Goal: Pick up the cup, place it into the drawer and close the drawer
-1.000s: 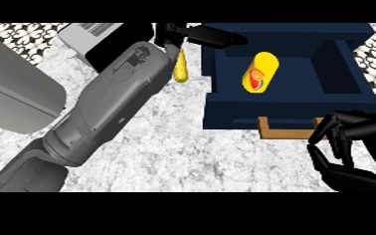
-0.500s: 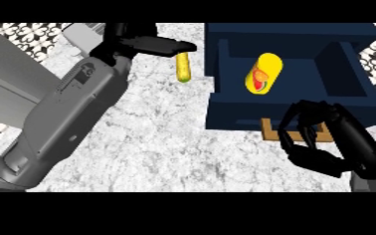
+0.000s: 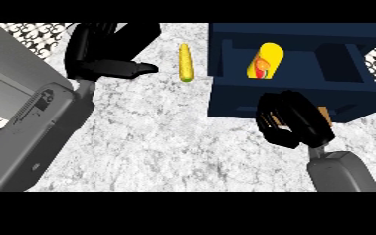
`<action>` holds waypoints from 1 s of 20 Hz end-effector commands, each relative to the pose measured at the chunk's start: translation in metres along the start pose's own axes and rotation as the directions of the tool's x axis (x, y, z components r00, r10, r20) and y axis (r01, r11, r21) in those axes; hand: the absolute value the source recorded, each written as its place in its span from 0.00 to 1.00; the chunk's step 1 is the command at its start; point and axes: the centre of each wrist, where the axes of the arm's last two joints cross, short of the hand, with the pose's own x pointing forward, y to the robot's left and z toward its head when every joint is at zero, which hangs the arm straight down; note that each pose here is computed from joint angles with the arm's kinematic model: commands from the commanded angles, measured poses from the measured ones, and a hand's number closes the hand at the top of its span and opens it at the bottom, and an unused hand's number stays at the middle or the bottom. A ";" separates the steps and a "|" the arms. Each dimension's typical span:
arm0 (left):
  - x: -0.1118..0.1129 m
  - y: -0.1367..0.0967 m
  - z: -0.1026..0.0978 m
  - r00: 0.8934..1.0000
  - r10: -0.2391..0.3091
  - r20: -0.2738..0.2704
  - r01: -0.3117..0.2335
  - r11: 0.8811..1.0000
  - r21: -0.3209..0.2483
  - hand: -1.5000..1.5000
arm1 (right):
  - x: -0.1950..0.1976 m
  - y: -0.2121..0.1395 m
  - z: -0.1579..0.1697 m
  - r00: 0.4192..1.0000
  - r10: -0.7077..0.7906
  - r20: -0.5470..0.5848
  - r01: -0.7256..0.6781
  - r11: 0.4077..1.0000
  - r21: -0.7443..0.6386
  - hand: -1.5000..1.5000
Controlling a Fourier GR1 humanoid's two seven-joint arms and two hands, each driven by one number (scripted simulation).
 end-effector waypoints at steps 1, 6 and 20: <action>0.007 0.029 0.016 1.000 0.012 0.008 -0.012 1.000 0.000 0.00 | -0.005 0.033 -0.031 0.991 0.137 0.006 -0.137 0.989 0.052 1.00; 0.015 0.050 0.041 1.000 0.004 -0.003 -0.004 1.000 0.021 0.00 | -0.029 0.065 -0.052 0.989 0.146 -0.021 -0.144 0.987 0.078 1.00; -0.006 0.073 0.055 1.000 0.019 0.009 -0.019 1.000 -0.001 0.00 | -0.081 0.007 -0.119 0.990 0.046 -0.133 -0.037 0.997 0.067 1.00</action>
